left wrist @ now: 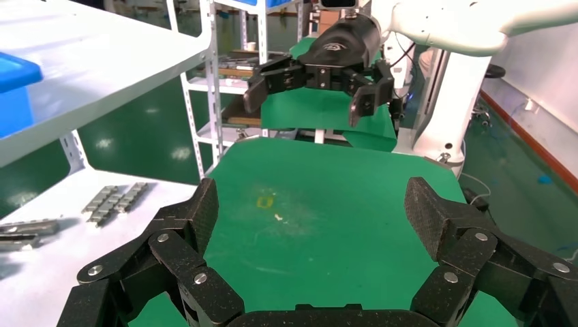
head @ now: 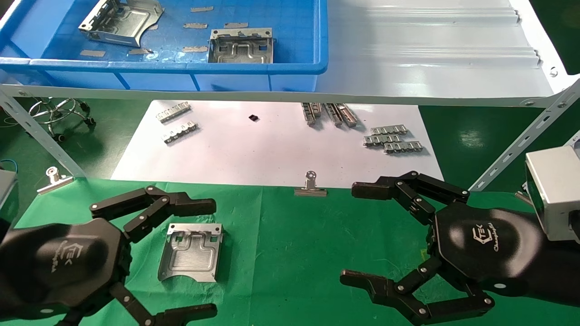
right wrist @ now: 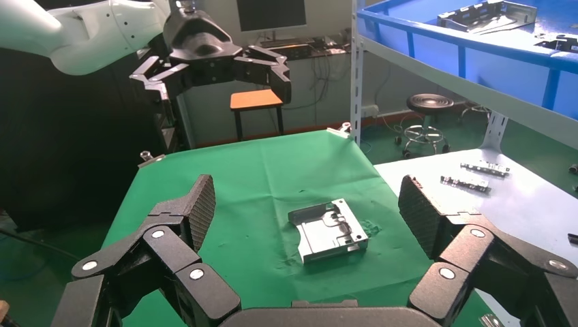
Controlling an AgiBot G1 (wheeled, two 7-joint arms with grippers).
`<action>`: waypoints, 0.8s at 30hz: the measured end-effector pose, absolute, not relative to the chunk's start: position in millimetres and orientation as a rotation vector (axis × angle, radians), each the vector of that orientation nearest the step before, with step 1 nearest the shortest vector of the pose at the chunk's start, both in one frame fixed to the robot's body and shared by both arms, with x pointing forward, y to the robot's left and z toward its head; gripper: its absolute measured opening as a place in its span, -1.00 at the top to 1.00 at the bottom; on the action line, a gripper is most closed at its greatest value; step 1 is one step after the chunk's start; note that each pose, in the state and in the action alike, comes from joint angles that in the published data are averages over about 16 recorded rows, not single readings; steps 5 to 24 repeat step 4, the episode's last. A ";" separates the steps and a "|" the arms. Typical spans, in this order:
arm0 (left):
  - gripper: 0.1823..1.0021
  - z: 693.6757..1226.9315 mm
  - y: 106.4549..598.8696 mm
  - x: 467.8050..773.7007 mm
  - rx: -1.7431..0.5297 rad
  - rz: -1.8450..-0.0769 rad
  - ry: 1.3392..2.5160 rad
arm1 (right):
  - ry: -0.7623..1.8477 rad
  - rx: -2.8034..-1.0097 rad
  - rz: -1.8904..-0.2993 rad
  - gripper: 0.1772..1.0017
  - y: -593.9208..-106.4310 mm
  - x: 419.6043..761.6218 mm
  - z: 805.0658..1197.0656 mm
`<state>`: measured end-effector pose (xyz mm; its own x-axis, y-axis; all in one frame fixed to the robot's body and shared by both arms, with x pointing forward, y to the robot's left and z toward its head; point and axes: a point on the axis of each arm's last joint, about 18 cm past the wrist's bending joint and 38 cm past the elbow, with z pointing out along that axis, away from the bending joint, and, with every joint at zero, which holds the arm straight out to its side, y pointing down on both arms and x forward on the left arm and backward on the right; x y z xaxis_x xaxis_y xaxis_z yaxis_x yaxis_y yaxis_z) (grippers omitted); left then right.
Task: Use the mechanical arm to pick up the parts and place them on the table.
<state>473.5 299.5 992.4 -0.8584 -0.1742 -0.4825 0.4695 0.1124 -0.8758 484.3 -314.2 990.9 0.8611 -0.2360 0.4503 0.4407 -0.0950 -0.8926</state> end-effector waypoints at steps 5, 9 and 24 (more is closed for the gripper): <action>-1.00 992.9 298.7 469.9 0.289 -1.799 1.926 | -0.166 -1.568 -0.571 -1.00 -314.2 484.3 990.9; -1.00 992.9 298.7 469.9 0.289 -1.799 1.926 | -0.166 -1.568 -0.571 -1.00 -314.2 484.3 990.9; -1.00 992.9 298.7 469.9 0.289 -1.799 1.926 | -0.166 -1.568 -0.571 -1.00 -314.2 484.3 990.9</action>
